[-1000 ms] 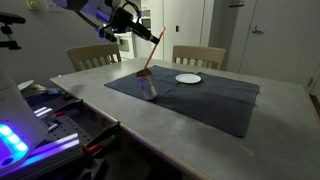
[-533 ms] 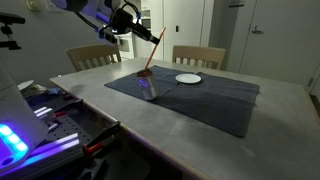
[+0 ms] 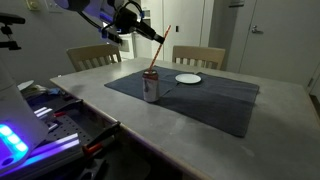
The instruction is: Put the straw in the can
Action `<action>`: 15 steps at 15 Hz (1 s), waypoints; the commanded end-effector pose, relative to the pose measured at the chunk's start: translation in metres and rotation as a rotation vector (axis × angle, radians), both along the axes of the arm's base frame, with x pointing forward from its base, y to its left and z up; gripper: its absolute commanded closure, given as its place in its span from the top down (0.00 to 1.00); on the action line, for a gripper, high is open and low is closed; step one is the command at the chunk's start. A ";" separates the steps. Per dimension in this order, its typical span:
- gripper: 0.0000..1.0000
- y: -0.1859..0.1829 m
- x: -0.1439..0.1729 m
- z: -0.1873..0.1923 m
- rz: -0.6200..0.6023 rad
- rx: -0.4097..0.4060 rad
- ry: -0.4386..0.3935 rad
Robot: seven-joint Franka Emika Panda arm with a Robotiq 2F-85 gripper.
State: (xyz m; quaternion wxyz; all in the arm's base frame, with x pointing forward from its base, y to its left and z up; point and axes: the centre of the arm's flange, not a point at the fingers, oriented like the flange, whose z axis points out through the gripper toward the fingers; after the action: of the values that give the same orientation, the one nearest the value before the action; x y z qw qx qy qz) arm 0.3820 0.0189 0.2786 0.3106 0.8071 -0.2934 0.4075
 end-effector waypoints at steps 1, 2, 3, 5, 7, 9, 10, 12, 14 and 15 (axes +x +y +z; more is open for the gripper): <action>0.02 -0.007 0.007 -0.005 -0.031 -0.006 -0.003; 0.02 -0.007 0.007 -0.005 -0.033 -0.005 -0.003; 0.02 -0.007 0.008 -0.005 -0.033 -0.004 -0.003; 0.02 -0.007 0.008 -0.005 -0.034 -0.004 -0.004; 0.02 -0.008 0.010 -0.005 -0.034 -0.004 -0.005; 0.36 -0.008 0.011 -0.004 -0.035 -0.005 -0.005; 0.42 -0.008 0.012 -0.004 -0.036 -0.007 -0.006; 0.56 -0.008 0.012 -0.003 -0.035 -0.007 -0.008; 0.70 -0.007 0.013 -0.001 -0.034 -0.008 -0.011; 0.78 -0.007 0.013 0.000 -0.035 -0.008 -0.013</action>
State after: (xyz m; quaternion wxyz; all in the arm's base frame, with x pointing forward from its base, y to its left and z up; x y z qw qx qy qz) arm 0.3865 0.0141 0.2828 0.3116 0.8024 -0.3016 0.4100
